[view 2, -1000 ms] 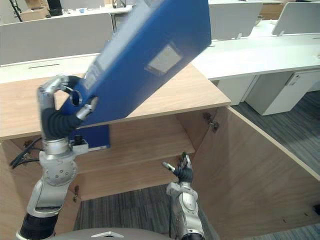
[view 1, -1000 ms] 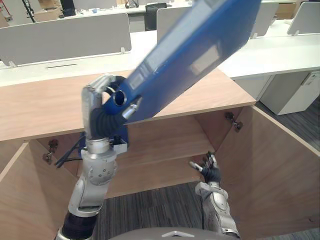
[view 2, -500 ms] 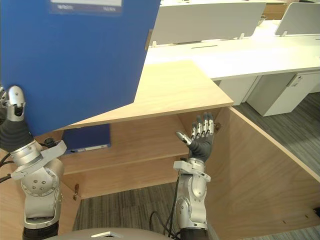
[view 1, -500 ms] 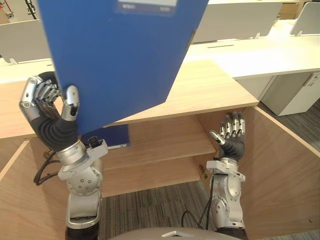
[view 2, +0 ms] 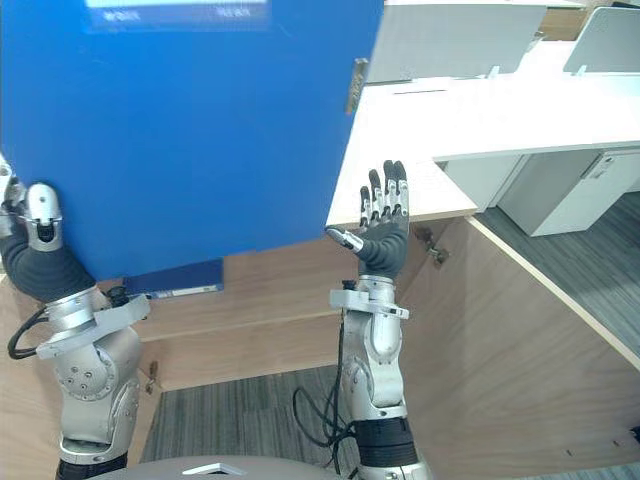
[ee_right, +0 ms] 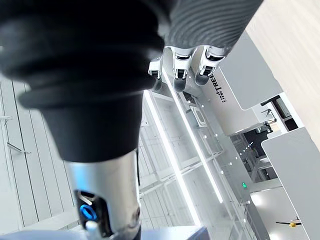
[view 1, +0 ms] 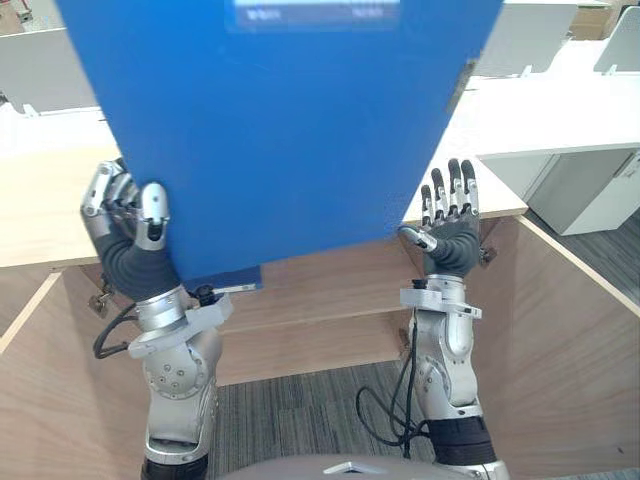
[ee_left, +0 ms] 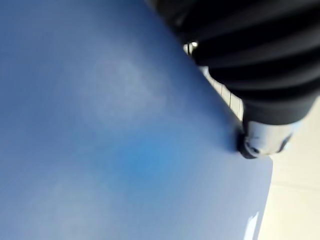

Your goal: Walk over to the cabinet, pick up the folder, carry it to the office cabinet, place the folder inside the office cabinet, then close the office cabinet door

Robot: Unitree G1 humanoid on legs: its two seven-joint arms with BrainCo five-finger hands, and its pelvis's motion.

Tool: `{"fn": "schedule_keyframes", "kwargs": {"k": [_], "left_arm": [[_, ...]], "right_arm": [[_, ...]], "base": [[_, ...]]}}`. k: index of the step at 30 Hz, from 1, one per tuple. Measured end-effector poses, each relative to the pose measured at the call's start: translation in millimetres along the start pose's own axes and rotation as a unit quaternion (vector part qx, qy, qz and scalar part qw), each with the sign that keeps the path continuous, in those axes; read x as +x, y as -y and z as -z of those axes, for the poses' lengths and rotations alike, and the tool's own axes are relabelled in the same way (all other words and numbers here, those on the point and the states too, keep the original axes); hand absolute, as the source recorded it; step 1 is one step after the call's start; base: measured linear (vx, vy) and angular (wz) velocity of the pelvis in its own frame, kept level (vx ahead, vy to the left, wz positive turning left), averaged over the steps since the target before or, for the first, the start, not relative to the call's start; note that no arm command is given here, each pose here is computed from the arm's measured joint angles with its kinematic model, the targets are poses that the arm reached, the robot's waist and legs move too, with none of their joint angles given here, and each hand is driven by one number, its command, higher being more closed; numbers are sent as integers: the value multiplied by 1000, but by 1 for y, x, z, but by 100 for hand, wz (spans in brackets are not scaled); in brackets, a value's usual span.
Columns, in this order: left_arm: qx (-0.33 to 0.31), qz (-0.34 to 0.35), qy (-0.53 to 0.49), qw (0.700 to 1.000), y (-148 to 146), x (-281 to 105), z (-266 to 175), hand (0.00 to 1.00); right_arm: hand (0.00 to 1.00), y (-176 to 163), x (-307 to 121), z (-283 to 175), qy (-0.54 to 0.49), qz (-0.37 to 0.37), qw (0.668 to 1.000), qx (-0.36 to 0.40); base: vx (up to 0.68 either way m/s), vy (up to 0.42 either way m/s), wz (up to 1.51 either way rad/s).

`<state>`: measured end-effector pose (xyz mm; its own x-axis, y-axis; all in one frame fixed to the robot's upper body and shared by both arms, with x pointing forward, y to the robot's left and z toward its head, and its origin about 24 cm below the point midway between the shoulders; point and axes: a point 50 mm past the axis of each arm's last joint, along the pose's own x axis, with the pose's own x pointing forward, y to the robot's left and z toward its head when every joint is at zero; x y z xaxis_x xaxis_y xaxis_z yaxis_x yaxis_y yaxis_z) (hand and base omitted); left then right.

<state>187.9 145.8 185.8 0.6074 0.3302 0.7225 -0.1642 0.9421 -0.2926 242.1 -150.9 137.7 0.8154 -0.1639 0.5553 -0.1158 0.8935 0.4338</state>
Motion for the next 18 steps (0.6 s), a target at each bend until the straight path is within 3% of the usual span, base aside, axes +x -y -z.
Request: {"fn": "schedule_keyframes", "kwargs": {"k": [18], "left_arm": [[23, 100, -73, 992, 15, -16, 30, 100]], "right_arm": [[0, -12, 8, 1, -12, -74, 997, -11]], "base": [[-1, 0, 1]]}}
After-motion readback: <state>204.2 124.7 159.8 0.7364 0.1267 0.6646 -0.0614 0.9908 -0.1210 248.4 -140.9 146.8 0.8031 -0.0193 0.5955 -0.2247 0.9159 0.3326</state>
